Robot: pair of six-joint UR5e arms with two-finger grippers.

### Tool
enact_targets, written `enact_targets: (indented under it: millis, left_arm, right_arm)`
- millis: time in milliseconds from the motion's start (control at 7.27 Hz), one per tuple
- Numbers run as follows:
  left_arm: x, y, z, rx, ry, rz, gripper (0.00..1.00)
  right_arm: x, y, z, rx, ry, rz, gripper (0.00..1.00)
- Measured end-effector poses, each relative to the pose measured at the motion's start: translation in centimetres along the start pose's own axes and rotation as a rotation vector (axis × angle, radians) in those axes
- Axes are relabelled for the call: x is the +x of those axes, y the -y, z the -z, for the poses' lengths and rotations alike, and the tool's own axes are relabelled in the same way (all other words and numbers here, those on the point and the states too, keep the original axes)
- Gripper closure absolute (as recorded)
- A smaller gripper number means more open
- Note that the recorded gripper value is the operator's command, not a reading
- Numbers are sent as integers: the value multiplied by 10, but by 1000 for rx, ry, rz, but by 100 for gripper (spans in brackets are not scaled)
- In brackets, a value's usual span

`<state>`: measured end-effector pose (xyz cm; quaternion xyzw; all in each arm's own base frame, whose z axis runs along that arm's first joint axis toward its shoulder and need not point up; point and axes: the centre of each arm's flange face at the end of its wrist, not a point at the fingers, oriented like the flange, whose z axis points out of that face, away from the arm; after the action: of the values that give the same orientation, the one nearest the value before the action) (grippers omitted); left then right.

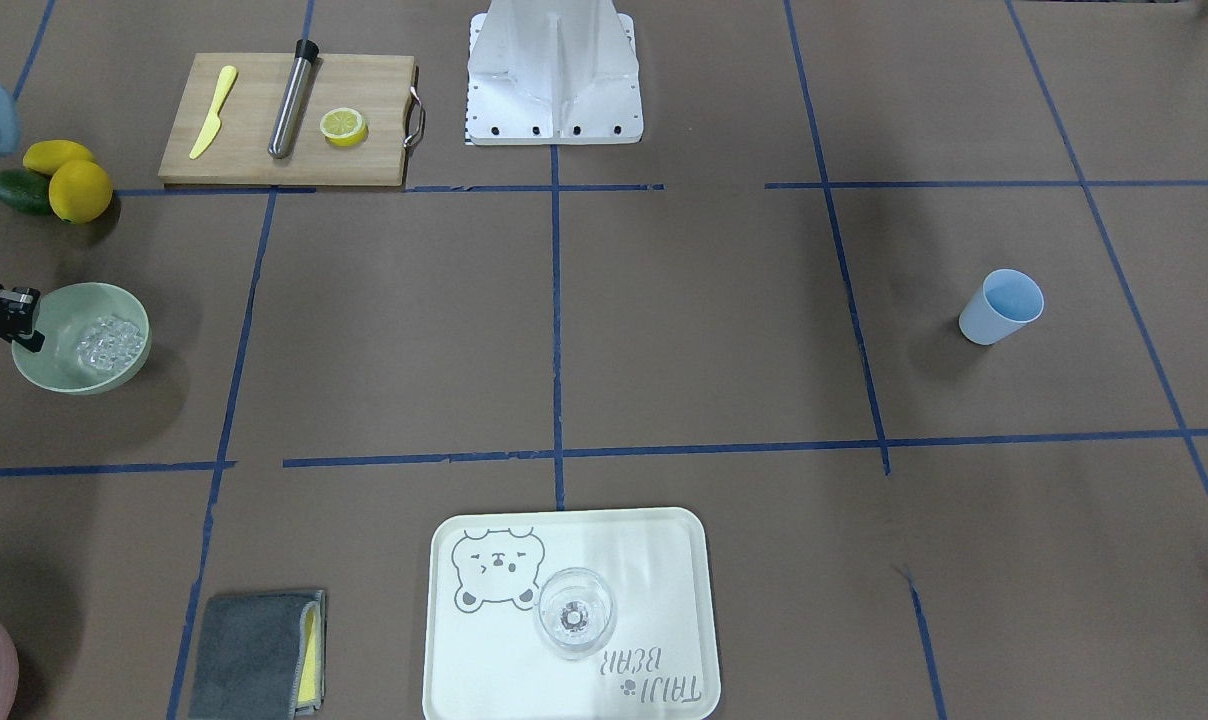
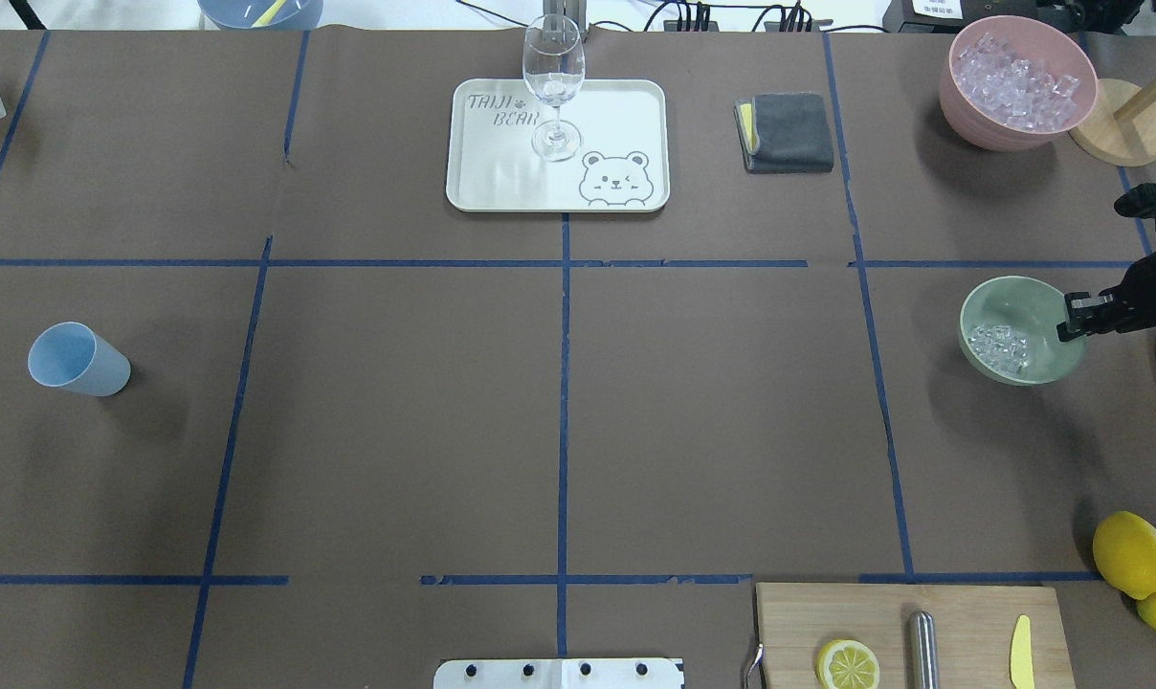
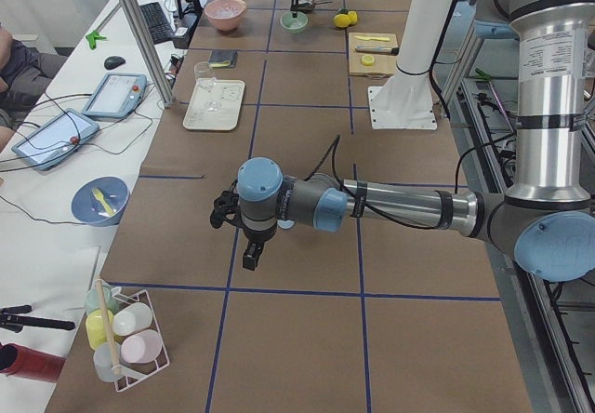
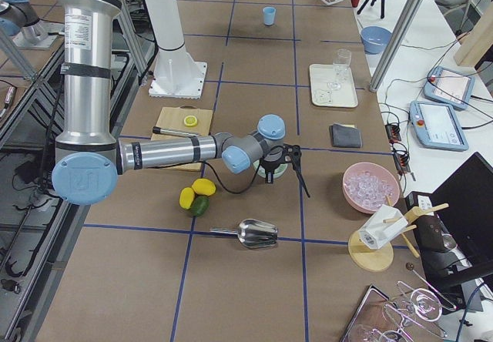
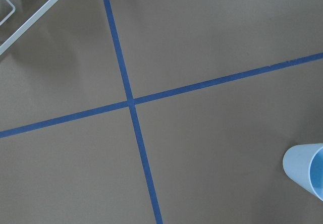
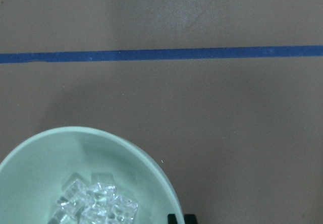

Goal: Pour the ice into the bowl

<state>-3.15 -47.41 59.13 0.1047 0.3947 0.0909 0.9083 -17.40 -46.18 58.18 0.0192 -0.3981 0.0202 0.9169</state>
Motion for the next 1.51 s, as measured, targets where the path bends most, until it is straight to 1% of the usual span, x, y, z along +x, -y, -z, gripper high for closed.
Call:
enact_targets:
  millis: [138, 275, 550, 688, 825, 1100, 1238, 1375, 1512]
  left_arm:
    - [-1, 0, -1, 0, 0, -1, 0]
    - [-2, 0, -2, 2, 0, -3, 0]
    - [-3, 0, -3, 3, 1, -4, 0]
    - [-3, 0, -3, 4, 2, -5, 0]
    - [-3, 1, -3, 4, 1, -4, 0]
    - [-2, 2, -2, 7, 0, -9, 0]
    - [0, 4, 0, 11, 2, -14, 0]
    - [0, 6, 1, 14, 2, -18, 0]
    - [1, 7, 1, 15, 2, -20, 0]
  right_arm:
    - [0, -1, -3, -8, 2, 1, 21]
    - [0, -2, -5, -15, 3, 3, 0]
    - [-2, -3, -4, -23, 15, 10, 0]
    - [-6, -5, 0, -28, 33, 15, 0]
    - [-8, -4, 12, -16, 50, 17, 0]
    - [0, 4, 45, 43, 62, 32, 0]
    - [14, 10, 61, 61, 47, 60, 0]
    - [39, 18, 80, 64, 11, 94, 0]
    - [71, 23, 104, 48, -35, 137, 0]
